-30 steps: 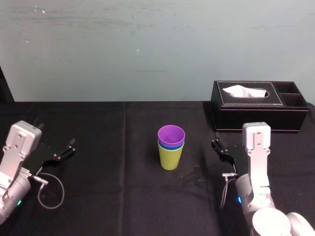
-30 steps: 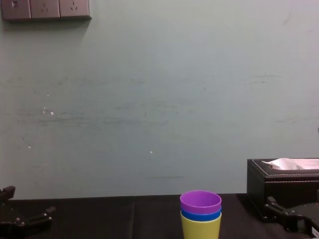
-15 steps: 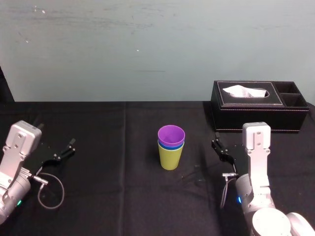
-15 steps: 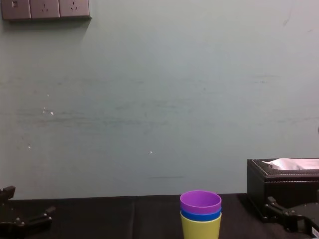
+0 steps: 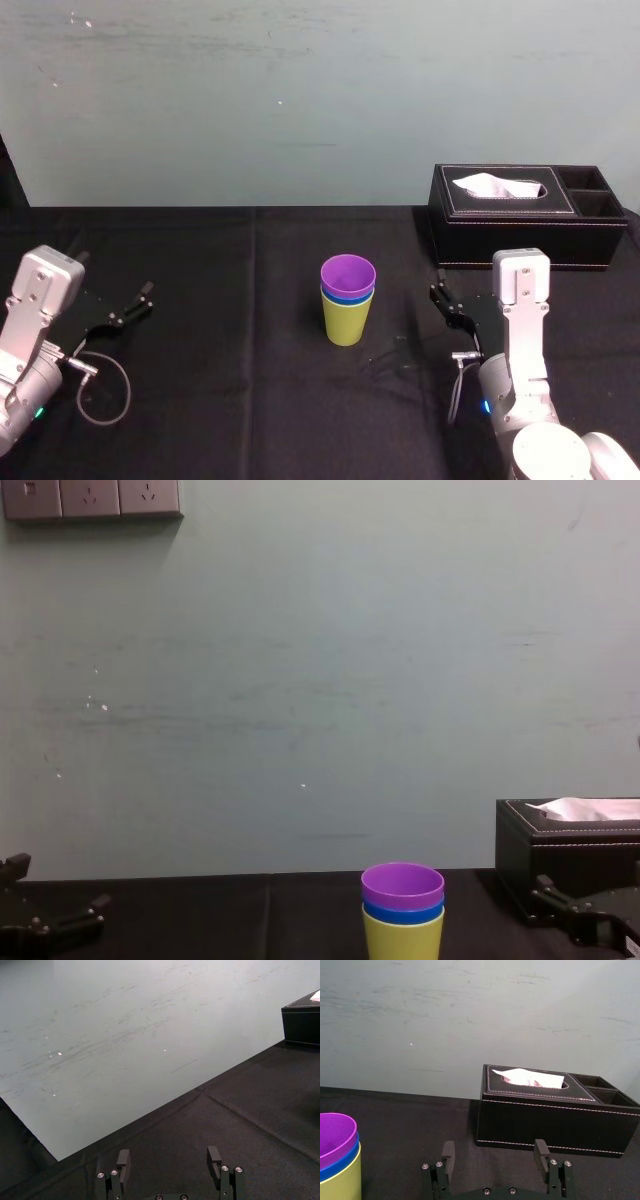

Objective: Stack the three plastic cups sequentially using one hand.

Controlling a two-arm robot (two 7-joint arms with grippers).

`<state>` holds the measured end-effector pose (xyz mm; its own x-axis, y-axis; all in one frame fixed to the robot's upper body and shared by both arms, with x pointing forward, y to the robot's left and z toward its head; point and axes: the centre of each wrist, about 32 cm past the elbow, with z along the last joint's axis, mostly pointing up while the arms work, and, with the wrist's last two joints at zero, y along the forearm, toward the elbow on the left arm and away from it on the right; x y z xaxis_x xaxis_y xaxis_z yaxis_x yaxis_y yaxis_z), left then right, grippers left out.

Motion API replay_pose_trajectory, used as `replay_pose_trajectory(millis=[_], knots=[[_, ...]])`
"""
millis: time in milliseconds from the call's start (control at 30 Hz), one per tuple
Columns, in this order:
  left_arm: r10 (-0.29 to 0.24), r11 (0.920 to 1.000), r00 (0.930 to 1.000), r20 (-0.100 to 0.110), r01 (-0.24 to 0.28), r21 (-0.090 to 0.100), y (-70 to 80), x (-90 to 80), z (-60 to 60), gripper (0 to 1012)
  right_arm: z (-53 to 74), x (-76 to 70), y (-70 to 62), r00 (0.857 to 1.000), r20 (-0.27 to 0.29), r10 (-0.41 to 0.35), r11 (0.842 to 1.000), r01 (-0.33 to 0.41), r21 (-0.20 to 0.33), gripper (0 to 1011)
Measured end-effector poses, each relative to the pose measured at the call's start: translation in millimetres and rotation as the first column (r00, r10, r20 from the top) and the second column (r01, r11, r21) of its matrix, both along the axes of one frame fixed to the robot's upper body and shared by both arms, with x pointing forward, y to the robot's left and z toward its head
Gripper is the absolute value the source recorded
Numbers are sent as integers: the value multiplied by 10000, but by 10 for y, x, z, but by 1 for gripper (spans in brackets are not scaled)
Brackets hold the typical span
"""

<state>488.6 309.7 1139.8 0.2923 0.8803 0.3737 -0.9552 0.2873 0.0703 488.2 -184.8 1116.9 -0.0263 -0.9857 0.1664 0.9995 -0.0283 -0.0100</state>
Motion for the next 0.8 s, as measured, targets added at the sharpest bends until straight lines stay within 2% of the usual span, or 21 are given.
replay_pose_trajectory(millis=[800], knots=[[0, 10000, 10000, 0, 0, 1, 0, 0, 0, 1000, 0, 0, 0, 10000, 0, 0, 10000, 0, 0, 1004]])
